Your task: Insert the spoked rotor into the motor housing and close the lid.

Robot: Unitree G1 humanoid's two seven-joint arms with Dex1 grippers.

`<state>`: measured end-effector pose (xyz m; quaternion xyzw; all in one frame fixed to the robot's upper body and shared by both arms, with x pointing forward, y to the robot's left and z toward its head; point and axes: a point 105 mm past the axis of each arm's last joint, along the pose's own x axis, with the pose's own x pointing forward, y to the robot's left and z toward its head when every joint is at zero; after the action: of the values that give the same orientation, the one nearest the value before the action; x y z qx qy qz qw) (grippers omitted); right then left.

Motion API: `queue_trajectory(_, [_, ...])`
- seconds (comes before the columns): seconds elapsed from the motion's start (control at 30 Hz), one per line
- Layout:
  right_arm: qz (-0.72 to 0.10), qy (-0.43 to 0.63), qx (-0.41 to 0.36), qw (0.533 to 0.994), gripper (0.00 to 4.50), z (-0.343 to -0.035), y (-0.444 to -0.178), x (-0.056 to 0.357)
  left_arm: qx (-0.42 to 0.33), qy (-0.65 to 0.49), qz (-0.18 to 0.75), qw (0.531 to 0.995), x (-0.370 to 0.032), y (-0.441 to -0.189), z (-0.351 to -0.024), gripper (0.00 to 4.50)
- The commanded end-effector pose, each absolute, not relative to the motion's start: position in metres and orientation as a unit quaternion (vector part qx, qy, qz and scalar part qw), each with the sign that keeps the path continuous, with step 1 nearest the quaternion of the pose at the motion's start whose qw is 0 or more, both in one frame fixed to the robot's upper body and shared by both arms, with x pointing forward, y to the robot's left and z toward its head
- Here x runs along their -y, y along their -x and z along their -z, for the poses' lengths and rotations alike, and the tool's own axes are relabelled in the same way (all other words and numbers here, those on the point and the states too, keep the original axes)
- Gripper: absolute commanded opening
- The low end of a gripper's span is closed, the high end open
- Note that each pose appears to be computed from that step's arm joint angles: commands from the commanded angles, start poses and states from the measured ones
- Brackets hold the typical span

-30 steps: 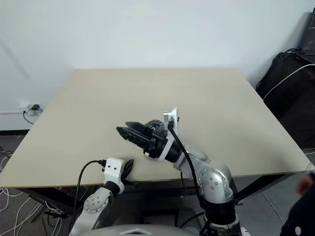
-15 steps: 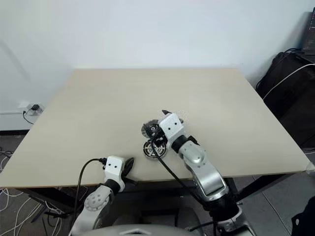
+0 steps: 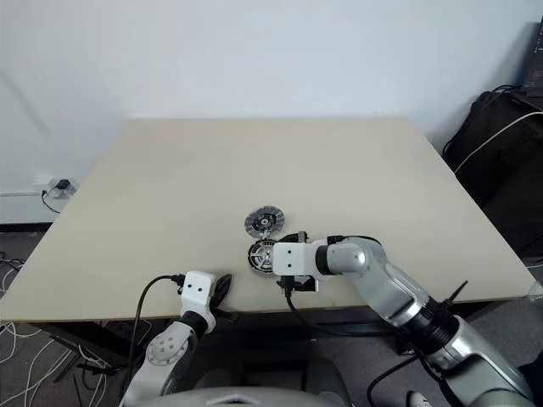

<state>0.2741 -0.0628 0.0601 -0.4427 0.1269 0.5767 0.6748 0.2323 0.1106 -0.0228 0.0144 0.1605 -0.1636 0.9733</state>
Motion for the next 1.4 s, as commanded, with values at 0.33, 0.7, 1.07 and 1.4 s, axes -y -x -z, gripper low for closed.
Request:
queue_trajectory(0.33, [-0.614, 0.508, -0.151, 0.584, 4.47, -0.041, -0.295, 0.056, -0.133, -0.007, 0.151, 0.98, -0.111, -0.235, 0.013, 0.0])
queue_trajectory(0.7, [-0.624, 0.522, -0.165, 0.558, 2.35, -0.034, -0.305, 0.056, -0.13, -0.002, 0.142, 0.981, -0.11, -0.235, 0.013, 0.0])
queue_trajectory(1.07, [-0.632, 0.535, -0.168, 0.535, 0.98, -0.032, -0.309, 0.054, -0.128, 0.002, 0.141, 0.982, -0.108, -0.236, 0.012, 0.0])
queue_trajectory(1.4, [-0.635, 0.536, -0.177, 0.527, 0.98, -0.025, -0.31, 0.053, -0.128, 0.003, 0.138, 0.982, -0.109, -0.236, 0.012, 0.0])
